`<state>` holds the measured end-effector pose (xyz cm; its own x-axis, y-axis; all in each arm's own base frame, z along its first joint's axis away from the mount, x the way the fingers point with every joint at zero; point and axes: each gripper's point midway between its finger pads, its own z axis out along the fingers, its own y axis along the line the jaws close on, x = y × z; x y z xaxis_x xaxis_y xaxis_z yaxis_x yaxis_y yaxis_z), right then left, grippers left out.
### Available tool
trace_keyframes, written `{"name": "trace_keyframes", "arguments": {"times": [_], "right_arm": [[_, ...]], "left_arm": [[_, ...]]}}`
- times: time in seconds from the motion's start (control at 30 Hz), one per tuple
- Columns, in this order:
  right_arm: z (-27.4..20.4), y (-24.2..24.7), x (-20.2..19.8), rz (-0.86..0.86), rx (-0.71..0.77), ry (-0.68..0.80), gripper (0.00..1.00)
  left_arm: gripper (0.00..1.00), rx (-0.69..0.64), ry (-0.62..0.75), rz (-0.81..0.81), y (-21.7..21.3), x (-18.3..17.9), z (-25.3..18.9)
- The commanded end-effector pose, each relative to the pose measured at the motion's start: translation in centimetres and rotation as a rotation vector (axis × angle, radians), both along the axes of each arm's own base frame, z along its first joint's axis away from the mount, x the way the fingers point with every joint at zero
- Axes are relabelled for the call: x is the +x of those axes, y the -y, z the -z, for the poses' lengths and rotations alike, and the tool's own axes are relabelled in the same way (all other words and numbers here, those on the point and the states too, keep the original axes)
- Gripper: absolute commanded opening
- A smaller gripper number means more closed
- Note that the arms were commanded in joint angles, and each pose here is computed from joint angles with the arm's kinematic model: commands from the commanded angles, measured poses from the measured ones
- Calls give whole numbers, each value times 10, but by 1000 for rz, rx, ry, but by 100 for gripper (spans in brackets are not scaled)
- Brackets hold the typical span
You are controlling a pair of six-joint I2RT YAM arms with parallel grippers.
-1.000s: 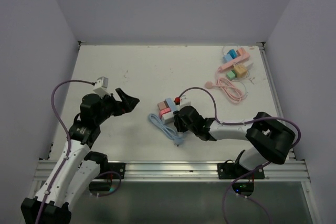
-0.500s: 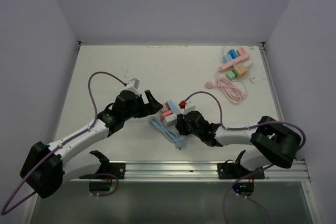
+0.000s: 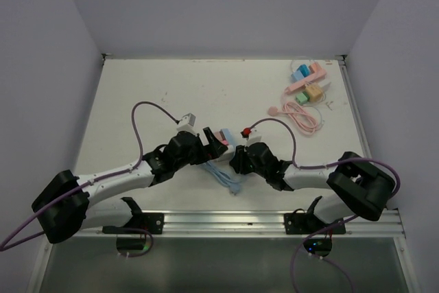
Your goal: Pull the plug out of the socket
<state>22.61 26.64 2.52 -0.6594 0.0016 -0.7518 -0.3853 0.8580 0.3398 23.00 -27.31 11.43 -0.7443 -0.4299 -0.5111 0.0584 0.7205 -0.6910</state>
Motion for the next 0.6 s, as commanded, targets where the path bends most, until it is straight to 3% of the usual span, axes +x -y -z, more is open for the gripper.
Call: {"name": "trace_keyframes", "arguments": {"times": [0.0,0.2,0.57], "right_arm": [[-40,-28,14,-4,215,57,0],[-37,-30,16,-6,312,1,0],[-33,-27,20,11,299,-5,0]], "left_arm": [[99,-74,31,-55,12,11,-7],[99,-92,0,-90,21,14,3],[98,-158,-42,-228,24,26,8]]}}
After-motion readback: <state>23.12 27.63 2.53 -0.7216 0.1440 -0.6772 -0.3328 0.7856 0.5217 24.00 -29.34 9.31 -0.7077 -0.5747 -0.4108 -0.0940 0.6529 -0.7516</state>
